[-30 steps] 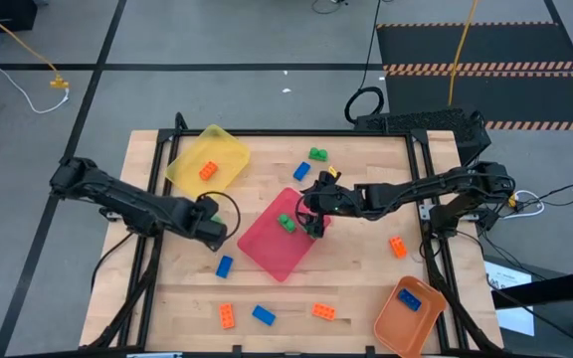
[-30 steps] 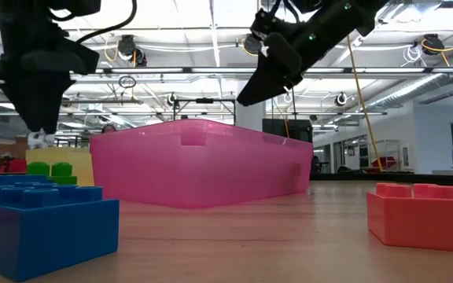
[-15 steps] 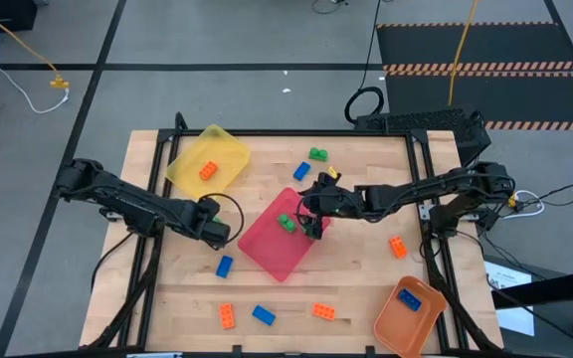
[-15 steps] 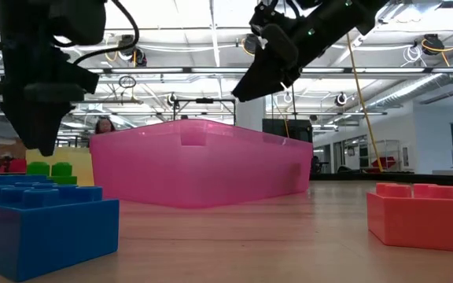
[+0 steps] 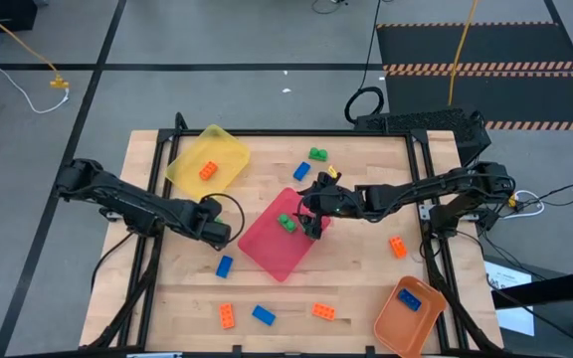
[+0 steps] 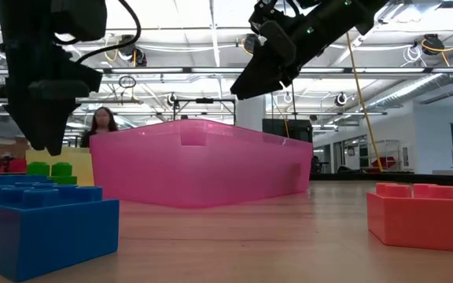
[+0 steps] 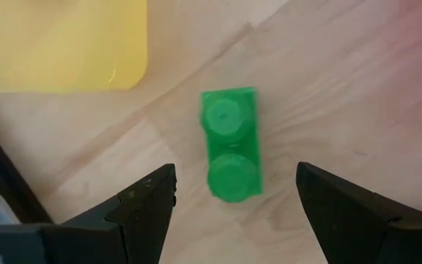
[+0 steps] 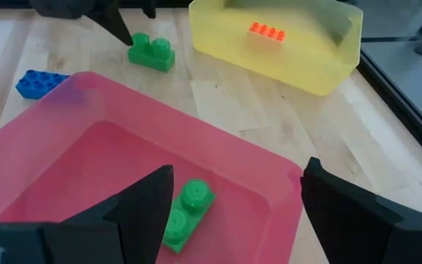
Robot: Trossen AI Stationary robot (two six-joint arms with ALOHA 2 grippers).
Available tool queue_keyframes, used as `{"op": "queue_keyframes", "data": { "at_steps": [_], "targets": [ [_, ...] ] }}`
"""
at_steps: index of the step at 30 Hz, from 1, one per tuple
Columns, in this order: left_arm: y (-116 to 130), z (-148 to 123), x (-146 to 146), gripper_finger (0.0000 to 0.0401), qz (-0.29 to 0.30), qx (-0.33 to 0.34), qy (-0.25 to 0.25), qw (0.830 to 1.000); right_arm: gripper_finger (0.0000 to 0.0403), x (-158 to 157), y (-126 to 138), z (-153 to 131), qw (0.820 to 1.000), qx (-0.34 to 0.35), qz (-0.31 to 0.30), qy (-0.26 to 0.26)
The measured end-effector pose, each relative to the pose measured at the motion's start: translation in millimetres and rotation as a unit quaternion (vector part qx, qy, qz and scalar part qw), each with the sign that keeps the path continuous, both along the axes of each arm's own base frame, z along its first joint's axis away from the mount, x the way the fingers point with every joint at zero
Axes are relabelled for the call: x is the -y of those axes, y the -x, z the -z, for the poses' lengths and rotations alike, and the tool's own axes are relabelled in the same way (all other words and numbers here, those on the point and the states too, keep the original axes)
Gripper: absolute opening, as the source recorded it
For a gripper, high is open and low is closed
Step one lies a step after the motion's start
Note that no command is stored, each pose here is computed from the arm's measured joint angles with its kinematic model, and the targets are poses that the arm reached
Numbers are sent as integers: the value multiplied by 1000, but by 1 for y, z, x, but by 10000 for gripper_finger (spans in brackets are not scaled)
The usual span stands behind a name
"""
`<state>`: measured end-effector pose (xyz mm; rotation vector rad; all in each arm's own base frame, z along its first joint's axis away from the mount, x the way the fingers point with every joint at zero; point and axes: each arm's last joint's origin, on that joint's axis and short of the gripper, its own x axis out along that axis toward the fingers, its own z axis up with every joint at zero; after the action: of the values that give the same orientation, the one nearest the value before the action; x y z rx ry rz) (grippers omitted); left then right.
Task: Sort & place blocks by color
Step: Put the green game piece into the red bin
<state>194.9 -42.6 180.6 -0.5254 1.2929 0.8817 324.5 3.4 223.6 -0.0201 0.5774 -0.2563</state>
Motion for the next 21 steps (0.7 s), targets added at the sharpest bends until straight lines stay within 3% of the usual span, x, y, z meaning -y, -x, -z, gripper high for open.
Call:
{"op": "queue_keyframes", "data": {
  "at_steps": [13,21],
  "targets": [
    [16,38,-4,280,-17,-2,14,1000,281,-1,0,0,1000,0,-8,-6],
    [17,43,-4,280,-16,8,20,1000,281,-1,0,0,1000,0,-8,-6]
  ]
}}
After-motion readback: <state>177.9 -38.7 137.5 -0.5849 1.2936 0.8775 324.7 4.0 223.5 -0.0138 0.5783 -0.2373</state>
